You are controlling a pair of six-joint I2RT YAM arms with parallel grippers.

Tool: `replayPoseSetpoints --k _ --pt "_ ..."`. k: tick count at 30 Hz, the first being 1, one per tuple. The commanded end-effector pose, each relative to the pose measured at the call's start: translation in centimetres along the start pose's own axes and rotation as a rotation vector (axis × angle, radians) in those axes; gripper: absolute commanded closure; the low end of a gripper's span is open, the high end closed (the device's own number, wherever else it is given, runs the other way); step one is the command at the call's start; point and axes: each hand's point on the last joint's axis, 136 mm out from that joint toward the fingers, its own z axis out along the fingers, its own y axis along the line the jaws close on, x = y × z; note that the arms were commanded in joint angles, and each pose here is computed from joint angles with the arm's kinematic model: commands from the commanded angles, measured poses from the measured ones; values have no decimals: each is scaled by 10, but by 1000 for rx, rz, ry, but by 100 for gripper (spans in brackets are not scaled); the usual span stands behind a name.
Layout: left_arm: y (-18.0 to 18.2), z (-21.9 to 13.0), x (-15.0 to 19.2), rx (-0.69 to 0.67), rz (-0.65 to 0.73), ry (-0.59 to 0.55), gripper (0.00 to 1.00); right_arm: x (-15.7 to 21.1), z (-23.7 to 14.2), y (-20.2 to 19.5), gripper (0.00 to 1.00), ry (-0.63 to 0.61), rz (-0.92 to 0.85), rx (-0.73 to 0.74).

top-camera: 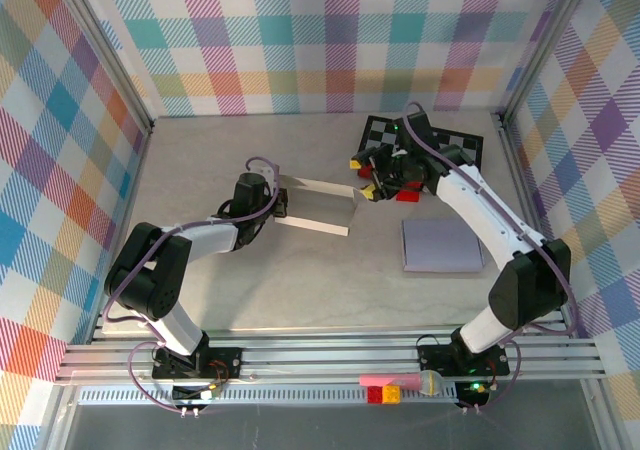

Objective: Fold the paper box

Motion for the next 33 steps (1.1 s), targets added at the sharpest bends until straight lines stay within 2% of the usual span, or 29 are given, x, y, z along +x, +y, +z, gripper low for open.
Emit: replayPoseSetpoints --k 1,10,15,22,33 --pt "-2 0 10 -15 5 35 100 20 18 -4 43 119 232 14" --pt "-4 0 11 -42 2 26 100 28 35 -5 45 39 400 53" --pt "-5 0 13 -51 2 23 100 13 52 8 51 -8 417 2" --pt "-6 0 14 -55 -1 20 100 -4 72 20 53 -49 435 -46" --pt "-8 0 12 -59 -8 13 100 -2 87 10 82 -32 456 11"
